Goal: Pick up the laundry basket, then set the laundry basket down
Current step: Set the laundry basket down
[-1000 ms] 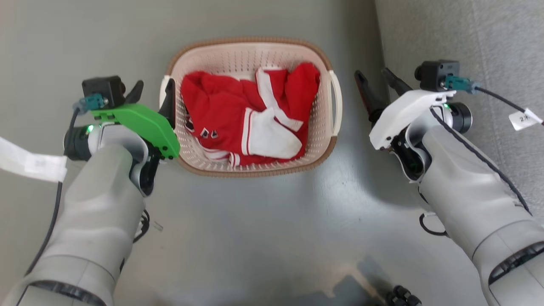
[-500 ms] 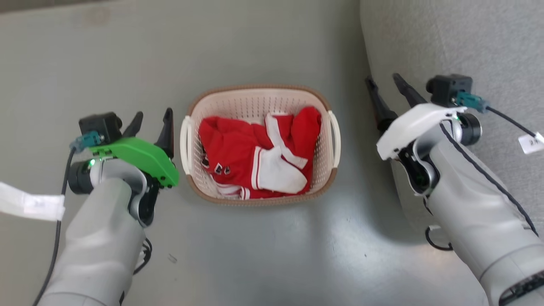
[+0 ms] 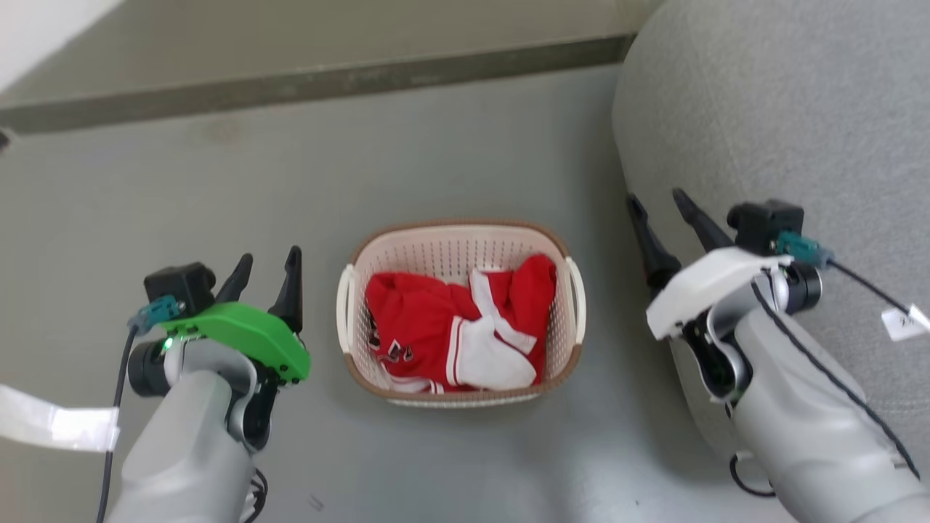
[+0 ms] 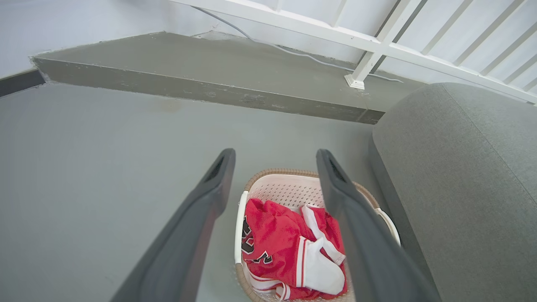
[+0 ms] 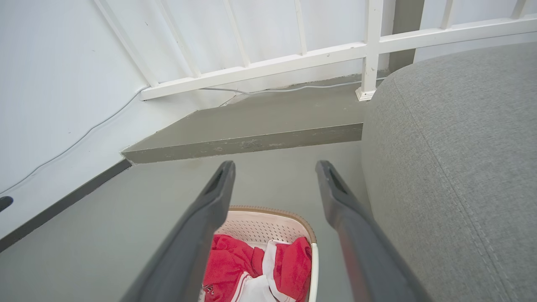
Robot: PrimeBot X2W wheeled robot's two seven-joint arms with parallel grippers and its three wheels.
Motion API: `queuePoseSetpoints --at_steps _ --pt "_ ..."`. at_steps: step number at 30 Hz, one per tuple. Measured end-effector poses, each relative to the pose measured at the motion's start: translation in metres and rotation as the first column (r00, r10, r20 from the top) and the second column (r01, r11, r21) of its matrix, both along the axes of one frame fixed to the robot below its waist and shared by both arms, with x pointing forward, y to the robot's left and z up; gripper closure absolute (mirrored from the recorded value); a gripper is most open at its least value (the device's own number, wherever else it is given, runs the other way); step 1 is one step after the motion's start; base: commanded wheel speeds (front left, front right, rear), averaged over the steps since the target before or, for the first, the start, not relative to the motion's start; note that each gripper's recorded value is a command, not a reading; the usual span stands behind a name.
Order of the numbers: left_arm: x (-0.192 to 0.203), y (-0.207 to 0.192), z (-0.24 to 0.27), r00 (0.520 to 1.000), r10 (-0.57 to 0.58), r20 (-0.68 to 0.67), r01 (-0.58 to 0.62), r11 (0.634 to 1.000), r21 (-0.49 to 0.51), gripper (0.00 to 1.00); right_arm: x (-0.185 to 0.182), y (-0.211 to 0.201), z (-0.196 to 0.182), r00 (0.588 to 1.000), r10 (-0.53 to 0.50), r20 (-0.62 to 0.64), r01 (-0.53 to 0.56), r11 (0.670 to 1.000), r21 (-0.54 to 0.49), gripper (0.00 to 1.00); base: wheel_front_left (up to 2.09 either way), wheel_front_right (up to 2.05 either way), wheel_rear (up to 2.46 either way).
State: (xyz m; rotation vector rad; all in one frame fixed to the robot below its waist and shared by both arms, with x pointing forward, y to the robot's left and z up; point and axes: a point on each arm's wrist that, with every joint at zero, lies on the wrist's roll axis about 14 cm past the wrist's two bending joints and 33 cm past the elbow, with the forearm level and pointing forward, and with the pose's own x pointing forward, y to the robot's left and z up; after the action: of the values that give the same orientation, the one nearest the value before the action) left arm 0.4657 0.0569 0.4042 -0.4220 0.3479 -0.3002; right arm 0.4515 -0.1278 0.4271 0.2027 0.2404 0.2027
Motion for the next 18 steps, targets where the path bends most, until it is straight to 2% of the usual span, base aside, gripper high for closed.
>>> queuePoseSetpoints --at_steps 7,12,18 --pt "-0.012 0.004 0.044 0.992 0.02 0.122 -0.019 1.0 -0.01 0.0 -0.024 0.0 0.025 0.997 -0.014 0.075 0.014 1.0 -0.005 0.0 0.0 0.0 0.0" --pt "-0.024 0.013 0.055 0.986 0.053 0.157 -0.053 0.999 -0.006 0.0 -0.031 0.001 0.048 0.989 -0.018 0.145 0.018 1.0 -0.004 0.0 0.0 0.0 0.0" --pt "-0.029 0.016 0.083 0.967 0.075 0.243 -0.073 0.997 -0.017 0.0 -0.043 -0.002 0.057 0.983 -0.033 0.183 0.036 0.999 -0.015 0.0 0.0 0.0 0.0"
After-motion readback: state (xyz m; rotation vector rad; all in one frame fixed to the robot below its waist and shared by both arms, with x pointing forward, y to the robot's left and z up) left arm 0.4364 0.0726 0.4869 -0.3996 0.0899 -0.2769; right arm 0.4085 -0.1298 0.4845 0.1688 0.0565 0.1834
